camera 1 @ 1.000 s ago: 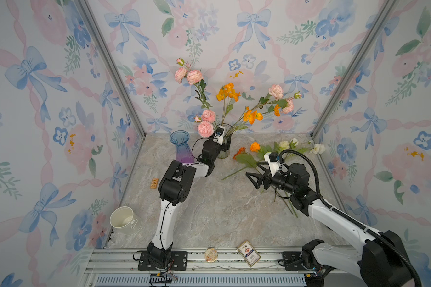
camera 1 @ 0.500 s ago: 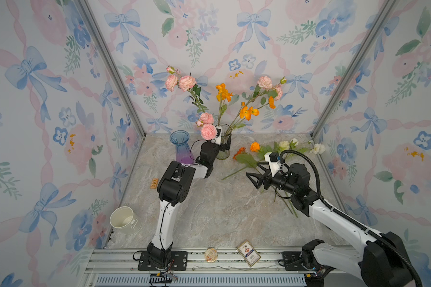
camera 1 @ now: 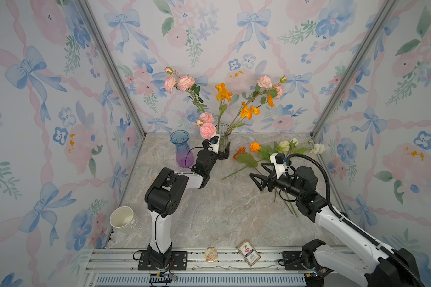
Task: Arrange flowers in a vase
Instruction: Place the vase at the top-center of the table, then pick up the vase from the top-left of the table.
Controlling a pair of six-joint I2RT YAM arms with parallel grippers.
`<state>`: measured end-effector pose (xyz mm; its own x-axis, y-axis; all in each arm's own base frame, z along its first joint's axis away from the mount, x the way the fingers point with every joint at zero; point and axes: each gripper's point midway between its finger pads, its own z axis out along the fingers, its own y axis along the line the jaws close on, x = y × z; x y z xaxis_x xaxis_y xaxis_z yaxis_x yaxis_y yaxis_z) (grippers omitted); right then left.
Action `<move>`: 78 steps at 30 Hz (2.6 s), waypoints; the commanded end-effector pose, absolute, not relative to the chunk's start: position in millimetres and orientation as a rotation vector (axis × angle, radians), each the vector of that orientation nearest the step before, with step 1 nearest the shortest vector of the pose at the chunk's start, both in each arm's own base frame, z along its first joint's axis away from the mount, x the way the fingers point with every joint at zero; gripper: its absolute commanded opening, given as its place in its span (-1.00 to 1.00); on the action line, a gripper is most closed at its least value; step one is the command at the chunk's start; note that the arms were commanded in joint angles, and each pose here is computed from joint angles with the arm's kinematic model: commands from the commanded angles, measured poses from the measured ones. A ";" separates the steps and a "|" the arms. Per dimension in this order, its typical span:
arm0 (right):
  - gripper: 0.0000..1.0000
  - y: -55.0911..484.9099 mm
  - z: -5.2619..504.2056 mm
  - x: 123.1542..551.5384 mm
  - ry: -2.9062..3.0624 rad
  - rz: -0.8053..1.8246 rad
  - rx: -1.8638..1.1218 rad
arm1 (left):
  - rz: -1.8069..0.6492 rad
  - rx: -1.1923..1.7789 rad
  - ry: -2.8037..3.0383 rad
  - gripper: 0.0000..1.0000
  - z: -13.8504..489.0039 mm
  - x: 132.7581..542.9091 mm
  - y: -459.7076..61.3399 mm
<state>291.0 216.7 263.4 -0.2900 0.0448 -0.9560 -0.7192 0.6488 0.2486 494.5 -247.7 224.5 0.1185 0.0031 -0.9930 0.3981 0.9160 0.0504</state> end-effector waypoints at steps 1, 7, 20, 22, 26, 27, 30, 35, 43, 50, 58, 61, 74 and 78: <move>0.94 219.1 262.0 291.0 1.821 0.740 -0.529 | -0.300 0.270 1.386 0.96 253.3 467.5 -235.1; 0.94 247.6 267.9 265.4 1.820 0.703 -0.641 | -0.213 0.220 1.456 0.96 249.6 422.6 -198.0; 0.94 267.3 279.9 261.6 1.819 0.758 -0.625 | 0.021 0.067 1.550 0.96 227.3 384.9 -93.1; 0.94 274.4 281.7 264.2 1.821 0.750 -0.638 | 0.013 0.073 1.530 0.96 231.4 389.0 -89.6; 0.94 287.7 280.3 266.0 1.820 0.759 -0.662 | 0.022 0.038 1.499 0.96 237.5 400.7 -75.4; 0.94 290.1 279.6 266.1 1.817 0.765 -0.669 | 0.023 0.036 1.498 0.96 238.7 405.5 -73.9; 0.94 293.8 274.7 268.3 1.826 0.755 -0.695 | 0.051 0.022 1.506 0.96 237.6 418.2 -68.1; 0.94 298.1 271.2 272.1 1.813 0.745 -0.729 | 0.065 -0.017 1.523 0.96 231.5 439.4 -55.9; 0.94 311.2 285.0 269.2 1.680 0.843 -0.787 | 0.078 -0.024 1.529 0.96 226.1 475.2 -53.2; 0.94 314.8 279.5 283.5 1.668 0.906 -0.780 | 0.092 -0.036 1.553 0.96 210.0 501.1 -42.7; 0.94 314.0 266.0 300.8 1.678 0.966 -0.751 | 0.003 0.033 1.530 0.96 194.8 528.9 -50.9; 0.94 314.9 261.0 307.1 1.686 0.986 -0.742 | -0.015 0.052 1.516 0.95 192.1 537.8 -55.4; 0.94 314.9 256.7 310.0 1.698 1.018 -0.734 | 0.020 0.057 1.416 0.45 211.6 541.8 -51.0; 0.94 312.1 262.7 304.4 1.693 1.019 -0.729 | -0.014 0.084 1.387 0.13 228.5 532.4 -57.1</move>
